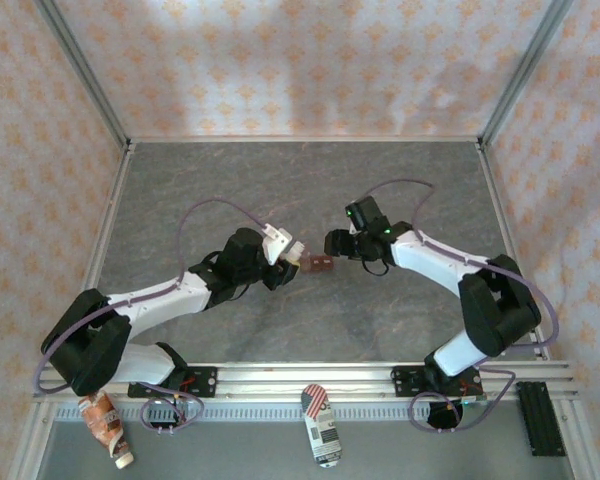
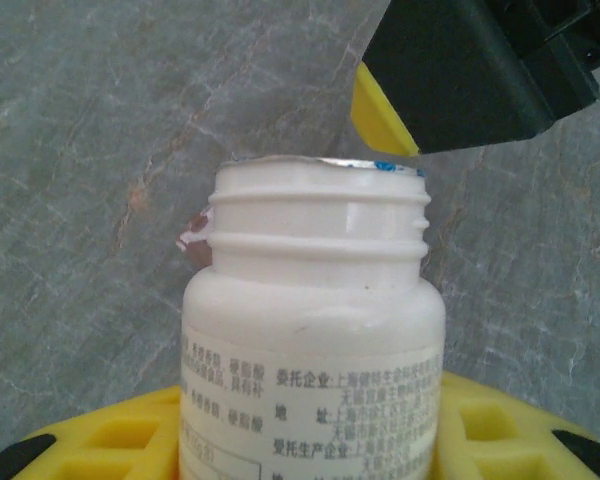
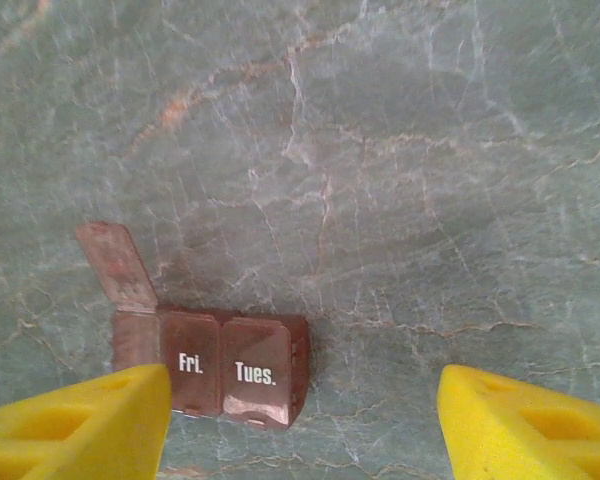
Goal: Sort the pills into containers
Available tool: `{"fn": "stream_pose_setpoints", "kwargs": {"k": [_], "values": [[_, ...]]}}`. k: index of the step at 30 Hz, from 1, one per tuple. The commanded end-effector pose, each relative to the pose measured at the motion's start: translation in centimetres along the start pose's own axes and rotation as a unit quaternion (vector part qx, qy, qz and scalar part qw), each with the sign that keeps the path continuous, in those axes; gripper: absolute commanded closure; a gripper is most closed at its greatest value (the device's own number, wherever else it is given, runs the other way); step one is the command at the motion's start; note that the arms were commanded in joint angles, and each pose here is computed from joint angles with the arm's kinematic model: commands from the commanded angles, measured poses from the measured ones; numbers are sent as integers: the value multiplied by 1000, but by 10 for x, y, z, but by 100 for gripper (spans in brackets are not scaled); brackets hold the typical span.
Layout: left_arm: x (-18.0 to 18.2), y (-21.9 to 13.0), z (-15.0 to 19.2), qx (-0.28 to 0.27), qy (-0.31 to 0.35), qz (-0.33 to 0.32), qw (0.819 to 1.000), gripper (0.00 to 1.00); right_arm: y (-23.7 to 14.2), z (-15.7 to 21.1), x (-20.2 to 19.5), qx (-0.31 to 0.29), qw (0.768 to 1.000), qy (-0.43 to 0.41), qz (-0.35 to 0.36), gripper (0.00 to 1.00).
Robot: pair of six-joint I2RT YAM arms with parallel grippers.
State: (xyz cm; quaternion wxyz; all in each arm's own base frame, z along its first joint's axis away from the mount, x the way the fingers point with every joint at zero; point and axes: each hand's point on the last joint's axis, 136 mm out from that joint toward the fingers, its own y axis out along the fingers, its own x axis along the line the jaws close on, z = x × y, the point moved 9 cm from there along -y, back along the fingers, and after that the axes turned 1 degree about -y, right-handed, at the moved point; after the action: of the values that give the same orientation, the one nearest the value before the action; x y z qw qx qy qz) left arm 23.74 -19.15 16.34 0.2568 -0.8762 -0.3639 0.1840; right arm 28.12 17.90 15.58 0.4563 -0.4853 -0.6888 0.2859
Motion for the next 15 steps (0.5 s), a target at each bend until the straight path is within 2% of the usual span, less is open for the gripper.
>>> {"fn": "stream_pose_setpoints", "kwargs": {"k": [1, 15], "values": [[0, 2, -4, 8, 1, -4, 1000, 100, 10, 3, 0, 11, 1000, -14, 9, 30], [1, 24, 4, 54, -10, 3, 999, 100, 27, 6, -1, 28, 999, -14, 13, 32]]}}
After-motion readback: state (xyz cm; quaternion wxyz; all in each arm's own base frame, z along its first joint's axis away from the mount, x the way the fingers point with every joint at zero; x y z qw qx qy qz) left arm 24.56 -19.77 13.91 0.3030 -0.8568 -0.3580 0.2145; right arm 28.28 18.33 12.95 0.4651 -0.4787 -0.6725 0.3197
